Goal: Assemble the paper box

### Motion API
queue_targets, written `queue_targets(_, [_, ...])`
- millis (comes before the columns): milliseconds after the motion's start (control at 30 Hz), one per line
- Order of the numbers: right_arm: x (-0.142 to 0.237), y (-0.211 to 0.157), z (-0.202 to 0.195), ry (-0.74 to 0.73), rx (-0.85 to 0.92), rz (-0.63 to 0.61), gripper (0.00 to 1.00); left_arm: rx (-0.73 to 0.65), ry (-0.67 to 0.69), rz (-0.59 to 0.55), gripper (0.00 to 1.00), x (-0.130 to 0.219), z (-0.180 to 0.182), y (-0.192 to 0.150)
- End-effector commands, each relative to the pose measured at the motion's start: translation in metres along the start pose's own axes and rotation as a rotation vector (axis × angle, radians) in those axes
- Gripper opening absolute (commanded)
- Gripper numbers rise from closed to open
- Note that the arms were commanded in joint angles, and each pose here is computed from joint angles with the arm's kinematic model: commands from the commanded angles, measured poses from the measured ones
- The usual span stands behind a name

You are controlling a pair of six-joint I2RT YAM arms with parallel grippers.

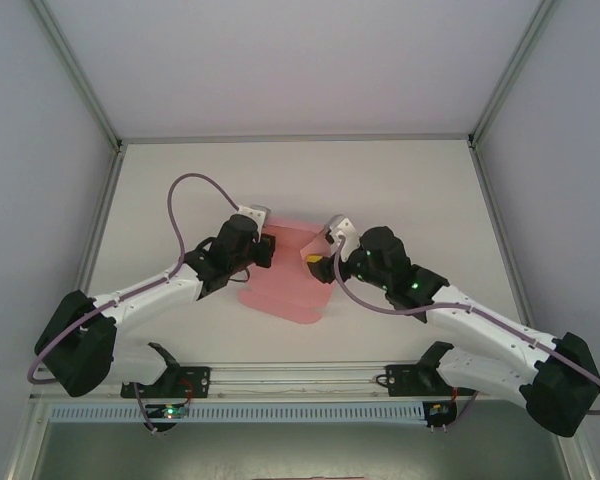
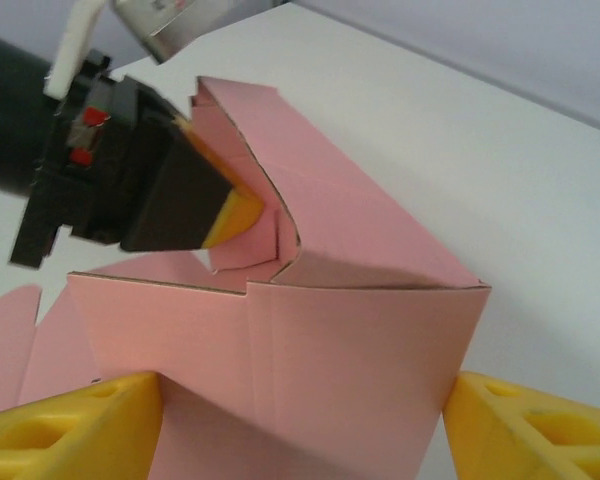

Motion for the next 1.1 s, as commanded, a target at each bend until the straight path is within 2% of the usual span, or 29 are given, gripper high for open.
queue_targets(0, [-0.015,-0.002,-0.013,-0.091,-0.064,-0.001,0.72,-0.017,-0.188,-0.027,0.00,0.010,-0.046,0.018])
queue_targets(133, [-0.022,-0.007,-0.017,-0.124,-0.110,0.053,0.64,-0.019,-0.190,-0.044,0.00,0.016,-0.047,0.020])
queue_targets(233, [-0.022,-0.008,-0.023,-0.181,-0.126,0.047,0.58,-0.018,-0.196,-0.060,0.00,0.021,-0.048,0.021])
queue_targets(300, [-0.019,-0.006,-0.026,-0.227,-0.125,0.030,0.48,-0.014,-0.194,-0.067,0.00,0.022,-0.047,0.022])
queue_targets(333, [-0.017,-0.006,-0.028,-0.252,-0.129,0.020,0.47,-0.015,-0.199,-0.065,0.00,0.023,-0.049,0.021])
queue_targets(367, [-0.016,-0.005,-0.030,-0.268,-0.133,0.014,0.49,-0.011,-0.196,-0.068,0.00,0.023,-0.048,0.022])
queue_targets(433, [-0.015,-0.005,-0.028,-0.259,-0.134,0.014,0.59,-0.003,-0.178,-0.071,0.00,0.021,-0.045,0.022])
queue_targets(567, [-0.008,-0.001,-0.018,-0.181,-0.123,-0.009,0.63,0.015,-0.080,-0.071,0.00,0.015,-0.033,0.023])
queue_targets(700, [0.019,0.002,-0.015,-0.165,-0.136,-0.049,0.78,0.036,0.031,-0.075,0.00,0.011,-0.018,0.023])
queue_targets(800, [0.043,-0.003,-0.014,-0.161,-0.168,-0.081,0.85,0.049,0.087,-0.090,0.00,0.012,-0.010,0.023])
queue_targets(933, [0.065,-0.008,-0.010,-0.110,-0.190,-0.123,0.87,0.049,0.123,-0.098,0.00,0.013,-0.005,0.022])
queue_targets(1067, [0.073,-0.006,-0.008,-0.075,-0.193,-0.147,0.86,0.039,0.097,-0.096,0.00,0.014,-0.008,0.023])
Point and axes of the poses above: each hand's point on the last joint's axis, 136 mm out from that joint toward the fingers, its own x axis back along the fingers, its own z axis along the line the jaws close on, y = z × x, the point moved 4 cm from there along x, back along the fingers, and after that the axes turned 7 degrees about x, right-handed, at the moved point
